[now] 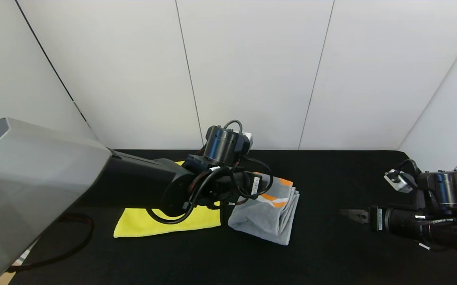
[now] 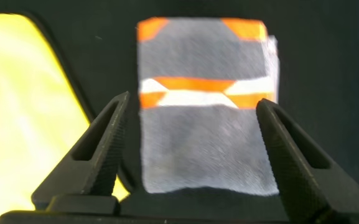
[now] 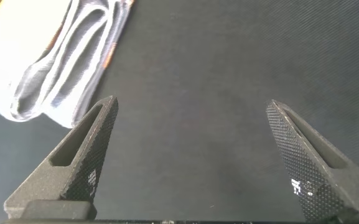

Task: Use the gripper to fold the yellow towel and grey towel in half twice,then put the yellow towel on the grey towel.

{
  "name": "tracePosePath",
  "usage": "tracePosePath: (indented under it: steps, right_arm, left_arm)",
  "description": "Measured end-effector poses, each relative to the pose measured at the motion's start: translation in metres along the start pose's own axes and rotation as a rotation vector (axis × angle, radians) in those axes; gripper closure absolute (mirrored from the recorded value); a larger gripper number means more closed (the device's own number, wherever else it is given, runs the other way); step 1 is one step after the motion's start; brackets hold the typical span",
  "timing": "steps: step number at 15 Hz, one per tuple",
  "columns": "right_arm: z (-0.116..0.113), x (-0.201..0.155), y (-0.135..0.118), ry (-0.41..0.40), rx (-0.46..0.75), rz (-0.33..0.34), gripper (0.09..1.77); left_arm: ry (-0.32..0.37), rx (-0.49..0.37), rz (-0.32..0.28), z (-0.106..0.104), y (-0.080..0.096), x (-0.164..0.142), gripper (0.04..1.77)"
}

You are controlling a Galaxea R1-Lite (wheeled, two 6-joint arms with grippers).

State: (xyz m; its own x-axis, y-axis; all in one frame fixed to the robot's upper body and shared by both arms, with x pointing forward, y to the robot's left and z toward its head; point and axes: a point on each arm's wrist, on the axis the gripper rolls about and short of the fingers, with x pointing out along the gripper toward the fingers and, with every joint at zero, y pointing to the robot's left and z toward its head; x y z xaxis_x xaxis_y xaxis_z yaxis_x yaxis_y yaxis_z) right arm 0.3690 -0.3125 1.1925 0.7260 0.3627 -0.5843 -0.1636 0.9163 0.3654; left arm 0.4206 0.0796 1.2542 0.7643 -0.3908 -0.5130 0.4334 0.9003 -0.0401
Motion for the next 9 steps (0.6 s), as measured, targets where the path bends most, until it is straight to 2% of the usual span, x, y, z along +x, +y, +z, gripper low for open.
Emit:
tracePosePath:
  steps: [2,4,6,9]
  right_arm:
    - [-0.002,0.0,0.01,0.008,0.04,0.034,0.15]
    - [0.001,-0.001,0.02,-0.018,0.085,0.123,0.15]
    - [0.003,-0.003,0.029,-0.05,0.107,0.197,0.15]
    - [0.005,-0.001,0.045,-0.063,0.075,0.255,0.15]
  left_arm:
    - [-0.01,-0.06,0.05,0.006,0.025,0.0,0.29]
    - [-0.001,-0.149,0.075,0.005,0.052,0.003,0.25]
    - [0.024,-0.273,0.049,0.002,0.078,0.003,0.21]
    - [0.053,-0.356,0.041,-0.006,0.12,-0.008,0.18]
